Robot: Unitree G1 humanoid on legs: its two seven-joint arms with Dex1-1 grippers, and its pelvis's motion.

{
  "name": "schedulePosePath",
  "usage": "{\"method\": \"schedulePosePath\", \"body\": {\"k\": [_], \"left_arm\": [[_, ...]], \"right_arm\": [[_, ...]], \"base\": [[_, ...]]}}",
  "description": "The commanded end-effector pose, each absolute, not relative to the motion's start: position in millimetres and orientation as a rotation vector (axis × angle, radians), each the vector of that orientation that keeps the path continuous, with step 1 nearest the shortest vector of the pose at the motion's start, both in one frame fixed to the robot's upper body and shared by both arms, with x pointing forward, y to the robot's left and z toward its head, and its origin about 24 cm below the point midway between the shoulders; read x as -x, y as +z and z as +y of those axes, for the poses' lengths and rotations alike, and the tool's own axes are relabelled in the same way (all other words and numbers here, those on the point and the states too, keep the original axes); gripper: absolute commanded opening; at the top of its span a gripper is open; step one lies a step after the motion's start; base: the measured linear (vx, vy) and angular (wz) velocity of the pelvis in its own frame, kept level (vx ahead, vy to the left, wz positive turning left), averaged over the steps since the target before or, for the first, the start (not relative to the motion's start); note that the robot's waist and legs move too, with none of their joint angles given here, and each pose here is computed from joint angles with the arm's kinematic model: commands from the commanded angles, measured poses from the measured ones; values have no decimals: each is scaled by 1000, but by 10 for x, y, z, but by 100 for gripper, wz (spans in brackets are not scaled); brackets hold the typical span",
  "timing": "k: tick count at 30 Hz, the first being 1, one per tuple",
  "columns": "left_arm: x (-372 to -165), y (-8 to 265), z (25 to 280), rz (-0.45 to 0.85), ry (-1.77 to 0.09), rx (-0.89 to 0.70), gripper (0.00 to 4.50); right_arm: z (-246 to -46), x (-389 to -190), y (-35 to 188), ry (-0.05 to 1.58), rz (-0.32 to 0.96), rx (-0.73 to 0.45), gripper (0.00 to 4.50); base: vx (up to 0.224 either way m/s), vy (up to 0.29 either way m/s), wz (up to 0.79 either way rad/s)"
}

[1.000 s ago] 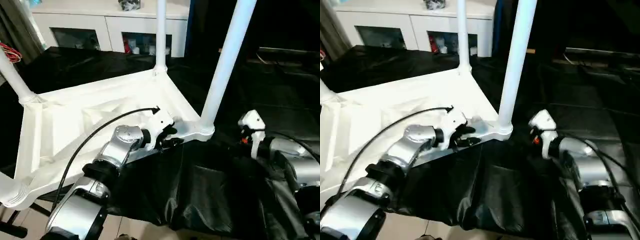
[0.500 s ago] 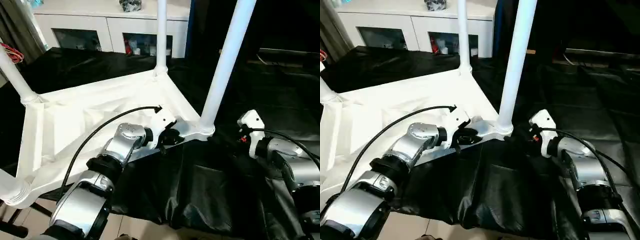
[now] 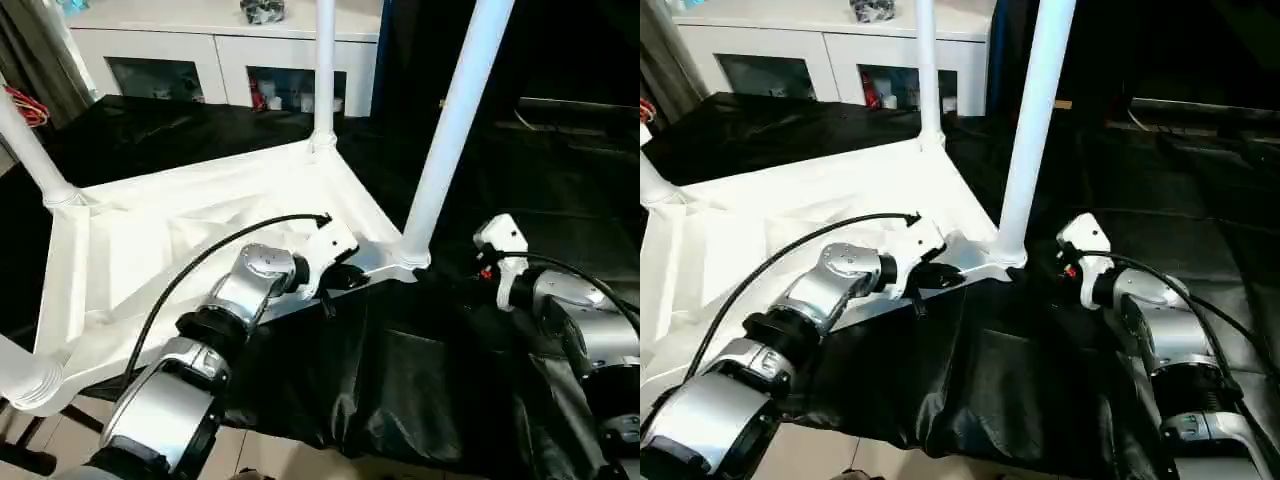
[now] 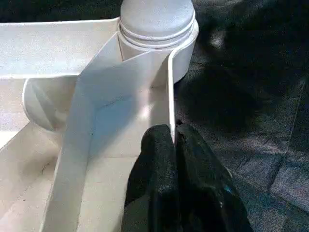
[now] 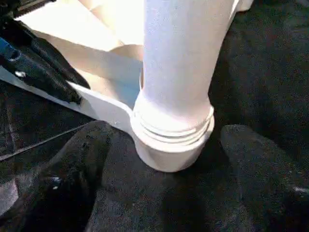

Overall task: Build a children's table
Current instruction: Rotate leg to tighten

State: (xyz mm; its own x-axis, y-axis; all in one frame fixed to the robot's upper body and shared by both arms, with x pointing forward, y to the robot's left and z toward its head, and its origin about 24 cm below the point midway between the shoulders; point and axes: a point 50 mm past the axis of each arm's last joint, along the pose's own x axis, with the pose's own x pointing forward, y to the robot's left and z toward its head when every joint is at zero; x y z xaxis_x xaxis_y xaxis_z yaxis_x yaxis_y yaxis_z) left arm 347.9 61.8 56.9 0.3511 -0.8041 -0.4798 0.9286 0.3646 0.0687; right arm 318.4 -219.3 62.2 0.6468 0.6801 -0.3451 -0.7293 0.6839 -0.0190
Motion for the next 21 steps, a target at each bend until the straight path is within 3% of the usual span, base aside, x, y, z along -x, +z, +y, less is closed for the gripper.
{"method": "schedulePosePath", "body": {"k": [1, 9, 18, 21], "left_arm": [[-3466, 514, 644, 447, -1168, -388, 0], [-3338, 539, 690, 374, -1328, -321, 0], [-3143, 494, 962, 377, -1421, -346, 0], [-3109, 487, 1056, 388, -1418, -355, 0]], "right_arm": [[-2172, -3222, 691, 816, 303, 150, 438], [-2062, -3211, 686, 884, 297, 210, 445], [-1914, -3183, 707, 1014, 286, 207, 445], [-1872, -3158, 696, 1059, 288, 212, 416]], "base": [[0, 0, 0], [0, 0, 0], [0, 0, 0], [0, 0, 0]]}}
